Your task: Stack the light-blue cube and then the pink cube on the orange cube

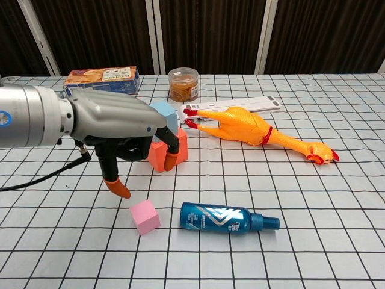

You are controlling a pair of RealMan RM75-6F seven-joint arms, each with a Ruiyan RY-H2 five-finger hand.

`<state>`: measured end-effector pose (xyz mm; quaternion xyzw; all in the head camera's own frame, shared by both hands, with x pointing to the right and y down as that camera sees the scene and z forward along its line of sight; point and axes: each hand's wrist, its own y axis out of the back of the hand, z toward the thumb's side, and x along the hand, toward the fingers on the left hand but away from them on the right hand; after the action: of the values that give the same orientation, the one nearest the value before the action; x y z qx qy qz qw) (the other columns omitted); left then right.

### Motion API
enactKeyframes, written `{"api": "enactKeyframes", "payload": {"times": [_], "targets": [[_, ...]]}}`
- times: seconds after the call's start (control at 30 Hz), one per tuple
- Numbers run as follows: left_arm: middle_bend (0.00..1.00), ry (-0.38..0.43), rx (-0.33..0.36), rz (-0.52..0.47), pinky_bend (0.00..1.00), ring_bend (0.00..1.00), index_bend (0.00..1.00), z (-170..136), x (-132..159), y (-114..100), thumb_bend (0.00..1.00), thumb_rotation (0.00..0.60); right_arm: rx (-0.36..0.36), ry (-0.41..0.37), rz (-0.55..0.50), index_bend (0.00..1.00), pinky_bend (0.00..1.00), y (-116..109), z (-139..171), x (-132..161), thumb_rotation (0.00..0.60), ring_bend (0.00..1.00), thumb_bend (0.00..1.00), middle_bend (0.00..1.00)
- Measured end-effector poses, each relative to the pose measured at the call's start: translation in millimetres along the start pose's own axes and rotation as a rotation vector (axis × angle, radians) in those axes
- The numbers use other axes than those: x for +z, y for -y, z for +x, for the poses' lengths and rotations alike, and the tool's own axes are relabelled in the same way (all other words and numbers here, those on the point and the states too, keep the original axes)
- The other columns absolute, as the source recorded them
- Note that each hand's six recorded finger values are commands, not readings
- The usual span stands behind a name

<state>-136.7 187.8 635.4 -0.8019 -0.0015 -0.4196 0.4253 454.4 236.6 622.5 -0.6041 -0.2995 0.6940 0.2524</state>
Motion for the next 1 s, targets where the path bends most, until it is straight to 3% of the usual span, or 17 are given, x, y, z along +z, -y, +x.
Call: {"api": "enactKeyframes", "payload": {"times": [0.67, 1.0], "targets": [[0.92, -0.011, -0.097, 0.091, 0.99, 0.82, 0.37, -0.5, 5.5, 32.4, 0.02, 0.6, -0.012, 0.002, -0.022, 0.12, 0.22, -5.1, 3.1, -4.0, 0.6, 0.16, 0.1, 0.08], [0.92, -0.014, -0.085, 0.115, 0.99, 0.82, 0.38, 7.0, 7.5, 39.5, 0.02, 0.6, -0.016, 0.003, -0.034, 0.12, 0.22, -7.3, 4.5, -5.9, 0.6, 0.16, 0.1, 0.08]]}}
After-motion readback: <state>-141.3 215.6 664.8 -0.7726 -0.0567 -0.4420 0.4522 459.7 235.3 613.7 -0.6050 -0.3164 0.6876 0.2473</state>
